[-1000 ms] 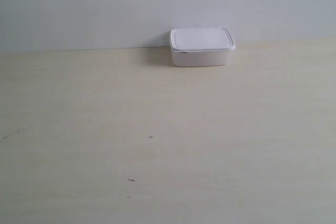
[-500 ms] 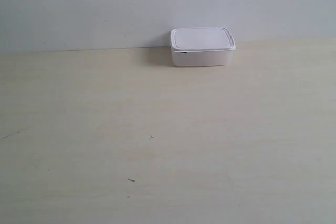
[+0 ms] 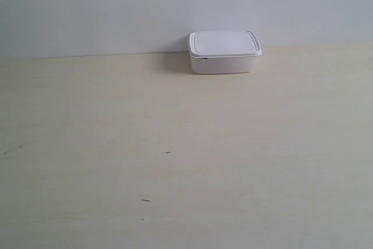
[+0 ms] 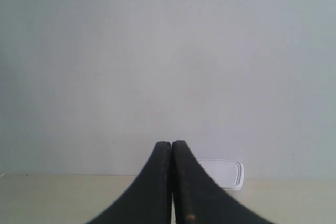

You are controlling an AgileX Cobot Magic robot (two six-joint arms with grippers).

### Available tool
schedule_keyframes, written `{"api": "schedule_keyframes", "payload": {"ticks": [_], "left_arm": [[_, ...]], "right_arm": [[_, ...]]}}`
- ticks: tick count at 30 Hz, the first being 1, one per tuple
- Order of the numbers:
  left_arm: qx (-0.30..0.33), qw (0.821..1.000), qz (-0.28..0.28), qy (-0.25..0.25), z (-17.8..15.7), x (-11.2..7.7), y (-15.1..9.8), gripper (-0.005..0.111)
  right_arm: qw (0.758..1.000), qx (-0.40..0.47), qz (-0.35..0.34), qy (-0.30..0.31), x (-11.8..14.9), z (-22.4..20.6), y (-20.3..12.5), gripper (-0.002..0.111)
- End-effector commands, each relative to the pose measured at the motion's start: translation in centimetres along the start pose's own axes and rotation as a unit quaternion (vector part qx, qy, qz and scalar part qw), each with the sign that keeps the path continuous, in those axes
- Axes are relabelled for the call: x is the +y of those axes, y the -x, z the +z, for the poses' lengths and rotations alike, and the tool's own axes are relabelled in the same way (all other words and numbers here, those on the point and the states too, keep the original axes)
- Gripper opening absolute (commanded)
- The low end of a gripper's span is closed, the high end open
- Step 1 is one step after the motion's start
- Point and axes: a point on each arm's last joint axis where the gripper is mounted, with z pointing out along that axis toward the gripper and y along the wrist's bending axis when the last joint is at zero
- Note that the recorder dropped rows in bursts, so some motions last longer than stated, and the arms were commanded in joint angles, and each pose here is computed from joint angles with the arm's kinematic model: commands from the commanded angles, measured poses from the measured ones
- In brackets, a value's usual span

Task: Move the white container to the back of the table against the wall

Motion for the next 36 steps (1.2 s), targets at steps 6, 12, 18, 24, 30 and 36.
{"api": "schedule_keyframes", "payload": {"ticks": [6,12,18,24,30,36], "left_arm": [[0.002,1.000,-0.001,-0.006,0.1,-0.1,-0.1,0.000],[0.002,1.000,-0.001,-0.006,0.1,-0.1,-0.1,0.000],[0.002,1.000,-0.001,-0.006,0.1,-0.1,-0.1,0.000],[0.003,1.000,-0.001,-0.006,-0.2,-0.1,-0.5,0.000],[0.029,1.000,-0.007,-0.005,-1.2,-0.2,-3.2,0.000],[0.056,0.998,-0.008,0.017,-3.0,0.1,-7.0,0.000]], "right_arm": [[1.000,-0.002,0.000,-0.002,0.0,0.1,0.0,0.000],[1.000,-0.002,0.000,-0.002,0.0,0.1,0.0,0.000],[1.000,-0.002,0.000,-0.002,0.0,0.1,0.0,0.000],[1.000,-0.001,0.002,-0.001,0.0,0.2,-0.1,0.000],[1.000,-0.002,0.016,0.004,0.1,0.2,0.0,0.000],[1.000,-0.008,0.016,0.004,0.0,0.0,-0.3,0.000]]}}
